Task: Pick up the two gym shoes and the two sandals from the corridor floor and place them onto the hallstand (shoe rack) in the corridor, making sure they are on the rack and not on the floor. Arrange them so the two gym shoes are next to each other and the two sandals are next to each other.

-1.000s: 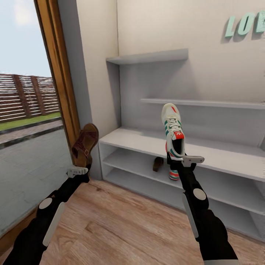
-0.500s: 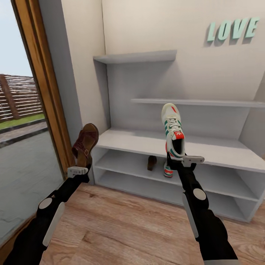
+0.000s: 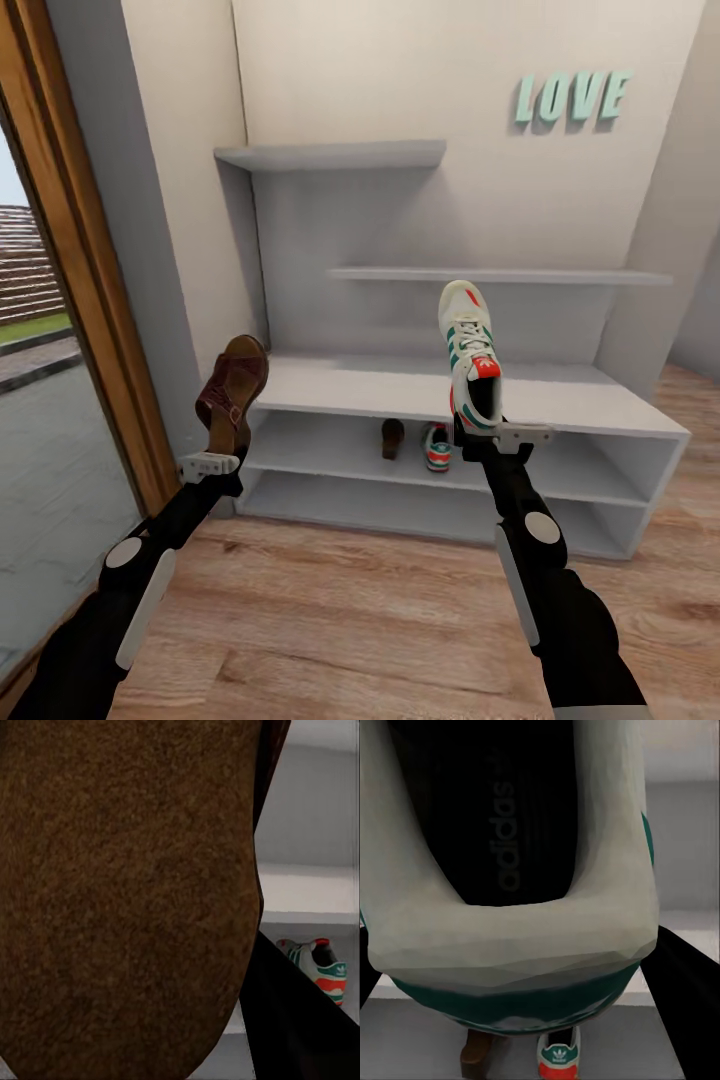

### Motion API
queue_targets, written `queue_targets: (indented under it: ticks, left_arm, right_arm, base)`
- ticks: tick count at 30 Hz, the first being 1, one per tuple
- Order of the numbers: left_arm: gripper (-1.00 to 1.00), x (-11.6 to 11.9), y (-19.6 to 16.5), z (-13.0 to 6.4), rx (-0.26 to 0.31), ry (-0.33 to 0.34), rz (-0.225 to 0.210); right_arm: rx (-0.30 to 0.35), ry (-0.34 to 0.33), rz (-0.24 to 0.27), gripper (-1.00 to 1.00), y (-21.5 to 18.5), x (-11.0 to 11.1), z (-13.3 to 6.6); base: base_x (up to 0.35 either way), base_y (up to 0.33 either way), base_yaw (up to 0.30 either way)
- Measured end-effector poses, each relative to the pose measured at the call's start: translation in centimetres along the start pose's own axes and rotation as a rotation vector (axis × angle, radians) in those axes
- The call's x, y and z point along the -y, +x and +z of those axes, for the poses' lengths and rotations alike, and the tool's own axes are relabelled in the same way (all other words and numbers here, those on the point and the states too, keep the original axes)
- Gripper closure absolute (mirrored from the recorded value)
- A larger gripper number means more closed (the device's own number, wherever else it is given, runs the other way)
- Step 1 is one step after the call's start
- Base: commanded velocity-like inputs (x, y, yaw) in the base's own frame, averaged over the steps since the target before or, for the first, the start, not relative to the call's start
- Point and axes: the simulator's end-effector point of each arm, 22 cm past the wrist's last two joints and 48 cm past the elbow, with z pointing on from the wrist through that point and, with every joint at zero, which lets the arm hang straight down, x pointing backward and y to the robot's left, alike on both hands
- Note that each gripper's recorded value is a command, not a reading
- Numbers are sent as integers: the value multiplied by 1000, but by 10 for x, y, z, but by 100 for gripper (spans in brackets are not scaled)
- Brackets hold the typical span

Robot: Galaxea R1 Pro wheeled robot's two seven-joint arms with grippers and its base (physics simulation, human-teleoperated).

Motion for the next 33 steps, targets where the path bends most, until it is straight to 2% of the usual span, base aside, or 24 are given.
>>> queue_targets:
  ticks: [5, 14, 27, 33]
  left_arm:
    - [100, 0, 0, 0, 0, 0, 0]
    - [100, 0, 0, 0, 0, 0, 0]
    - [100, 0, 0, 0, 0, 0, 0]
    - [100, 0, -1, 0, 2, 0, 0]
  right_arm:
    - [0, 0, 0, 100, 0, 0, 0]
    - [-1, -1, 0, 100, 0, 0, 0]
    - [-1, -1, 2, 100, 0, 0, 0]
    - [2, 0, 2, 100, -1, 0, 0]
  base:
    - [0, 42, -278]
    - [0, 20, -25]
    - [0, 280, -2]
    - [-85, 211, -106]
